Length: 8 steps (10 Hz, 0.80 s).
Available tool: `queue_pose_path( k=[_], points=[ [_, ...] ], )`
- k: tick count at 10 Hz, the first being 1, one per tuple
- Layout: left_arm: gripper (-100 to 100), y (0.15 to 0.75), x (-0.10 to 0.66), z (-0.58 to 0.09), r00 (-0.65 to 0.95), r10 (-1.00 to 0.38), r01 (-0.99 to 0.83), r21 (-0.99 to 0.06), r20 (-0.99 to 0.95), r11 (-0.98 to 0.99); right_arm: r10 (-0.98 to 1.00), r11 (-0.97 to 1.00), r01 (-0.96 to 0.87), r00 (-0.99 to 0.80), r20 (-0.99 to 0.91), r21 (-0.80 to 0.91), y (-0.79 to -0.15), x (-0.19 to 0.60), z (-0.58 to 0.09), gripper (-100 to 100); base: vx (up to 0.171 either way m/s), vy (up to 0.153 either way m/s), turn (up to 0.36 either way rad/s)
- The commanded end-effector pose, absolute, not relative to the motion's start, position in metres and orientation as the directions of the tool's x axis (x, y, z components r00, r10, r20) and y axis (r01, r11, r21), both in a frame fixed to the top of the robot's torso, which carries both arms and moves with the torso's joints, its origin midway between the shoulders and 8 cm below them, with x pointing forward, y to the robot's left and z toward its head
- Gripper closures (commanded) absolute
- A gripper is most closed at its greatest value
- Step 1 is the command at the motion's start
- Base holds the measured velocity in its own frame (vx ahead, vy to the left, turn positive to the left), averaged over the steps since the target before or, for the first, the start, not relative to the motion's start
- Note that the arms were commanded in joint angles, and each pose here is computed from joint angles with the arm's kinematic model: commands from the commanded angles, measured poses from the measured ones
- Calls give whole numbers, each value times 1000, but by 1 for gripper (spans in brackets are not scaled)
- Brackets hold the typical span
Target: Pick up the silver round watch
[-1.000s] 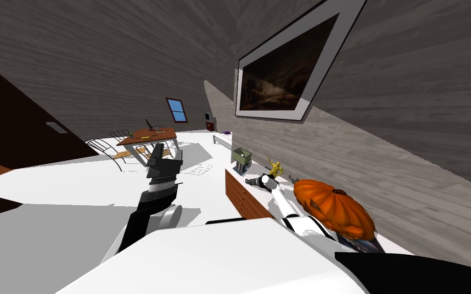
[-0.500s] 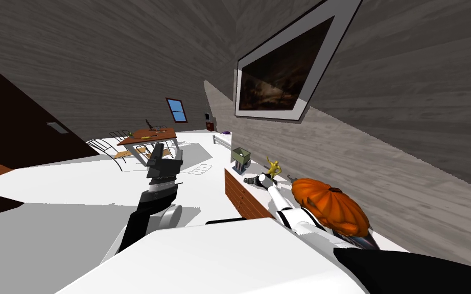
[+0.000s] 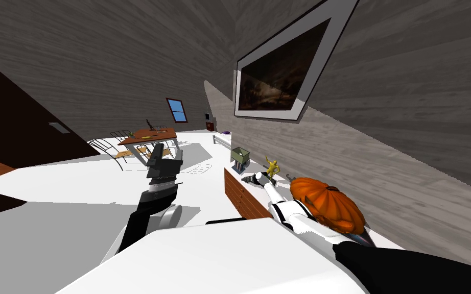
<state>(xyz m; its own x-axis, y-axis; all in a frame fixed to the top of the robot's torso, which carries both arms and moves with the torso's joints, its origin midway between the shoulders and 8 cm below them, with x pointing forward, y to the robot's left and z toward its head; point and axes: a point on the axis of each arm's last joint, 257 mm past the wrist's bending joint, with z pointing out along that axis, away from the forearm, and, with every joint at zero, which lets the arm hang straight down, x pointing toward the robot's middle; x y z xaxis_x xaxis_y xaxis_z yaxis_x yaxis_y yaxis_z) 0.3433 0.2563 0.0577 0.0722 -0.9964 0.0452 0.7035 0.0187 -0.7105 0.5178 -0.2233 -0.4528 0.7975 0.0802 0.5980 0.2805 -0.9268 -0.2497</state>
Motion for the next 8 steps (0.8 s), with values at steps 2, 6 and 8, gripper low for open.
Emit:
queue_pose_path(
  k=[2,6,8],
  points=[
    [0,256,343,58,72,-996,703,-710,45,19,90,-926,291,789,608,-241,-212,530,-450,-100,-25,-19,-29],
    [0,256,343,58,72,-996,703,-710,45,19,89,-929,279,807,583,-244,-208,526,-462,-100,-18,-15,-1],
    [0,256,343,58,72,-996,703,-710,45,19,97,-929,283,808,582,-239,-201,531,-463,-100,-27,-23,6]
  ],
)
